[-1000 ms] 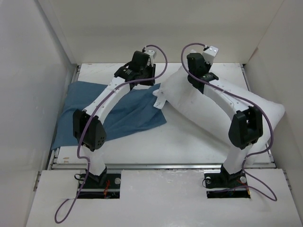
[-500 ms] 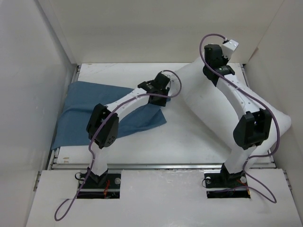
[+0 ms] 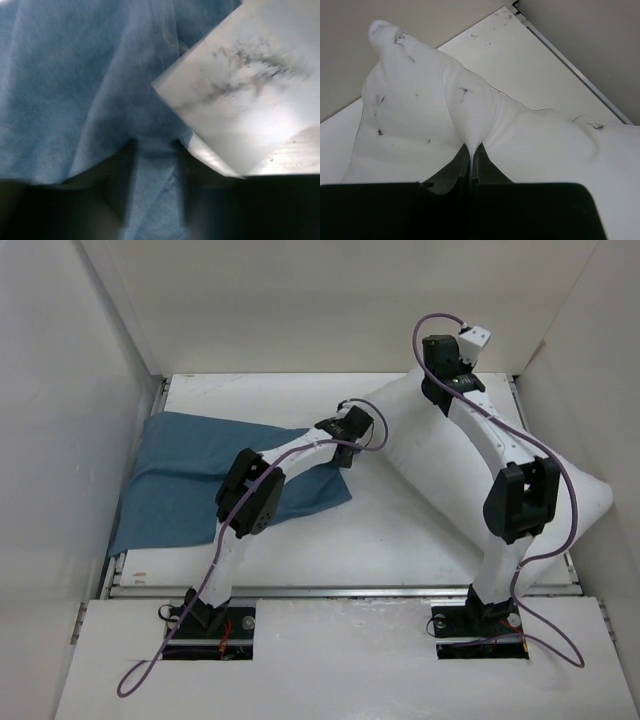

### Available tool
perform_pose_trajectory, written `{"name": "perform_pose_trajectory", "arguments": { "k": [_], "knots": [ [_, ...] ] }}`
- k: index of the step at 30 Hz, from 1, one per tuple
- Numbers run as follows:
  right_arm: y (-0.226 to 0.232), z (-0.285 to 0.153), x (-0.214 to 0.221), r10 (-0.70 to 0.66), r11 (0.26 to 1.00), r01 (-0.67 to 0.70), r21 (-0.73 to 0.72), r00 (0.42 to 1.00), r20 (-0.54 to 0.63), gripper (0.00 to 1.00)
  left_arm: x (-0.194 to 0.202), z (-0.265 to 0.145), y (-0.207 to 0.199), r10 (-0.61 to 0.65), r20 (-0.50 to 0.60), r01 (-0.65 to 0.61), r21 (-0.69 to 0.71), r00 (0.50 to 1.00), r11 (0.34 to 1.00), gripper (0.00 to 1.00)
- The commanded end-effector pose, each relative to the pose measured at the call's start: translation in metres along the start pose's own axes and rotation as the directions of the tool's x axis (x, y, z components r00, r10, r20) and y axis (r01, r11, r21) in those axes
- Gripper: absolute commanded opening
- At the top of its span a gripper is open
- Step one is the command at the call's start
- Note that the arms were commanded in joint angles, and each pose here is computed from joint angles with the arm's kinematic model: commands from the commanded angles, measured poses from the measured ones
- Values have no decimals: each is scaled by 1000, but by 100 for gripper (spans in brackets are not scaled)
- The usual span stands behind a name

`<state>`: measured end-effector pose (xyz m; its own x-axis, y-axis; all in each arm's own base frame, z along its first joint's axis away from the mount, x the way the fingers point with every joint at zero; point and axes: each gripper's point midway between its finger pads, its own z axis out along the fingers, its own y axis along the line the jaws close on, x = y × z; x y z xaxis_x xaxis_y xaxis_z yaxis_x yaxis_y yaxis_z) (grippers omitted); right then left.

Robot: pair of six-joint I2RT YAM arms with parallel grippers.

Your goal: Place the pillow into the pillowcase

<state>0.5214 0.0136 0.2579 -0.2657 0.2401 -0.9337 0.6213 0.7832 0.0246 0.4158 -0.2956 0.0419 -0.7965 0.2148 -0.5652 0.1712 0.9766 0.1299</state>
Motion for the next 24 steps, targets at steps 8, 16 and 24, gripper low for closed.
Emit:
{"name": "perform_pose_trajectory", "arguments": {
  "k": [8, 16, 24],
  "knots": [
    [-10, -1, -26, 35, 999, -36, 16, 998, 43, 0, -51, -22, 5, -27, 142, 30, -19, 989, 999, 0],
    [-28, 12, -31, 84, 996, -85, -21, 996, -5, 0, -52, -38, -9, 16, 179, -36, 112, 984, 993, 32],
    [-29, 12, -25, 76, 997, -77, -27, 997, -18, 0, -44, -17, -21, 52, 148, -68, 103, 988, 992, 52]
  ]
}}
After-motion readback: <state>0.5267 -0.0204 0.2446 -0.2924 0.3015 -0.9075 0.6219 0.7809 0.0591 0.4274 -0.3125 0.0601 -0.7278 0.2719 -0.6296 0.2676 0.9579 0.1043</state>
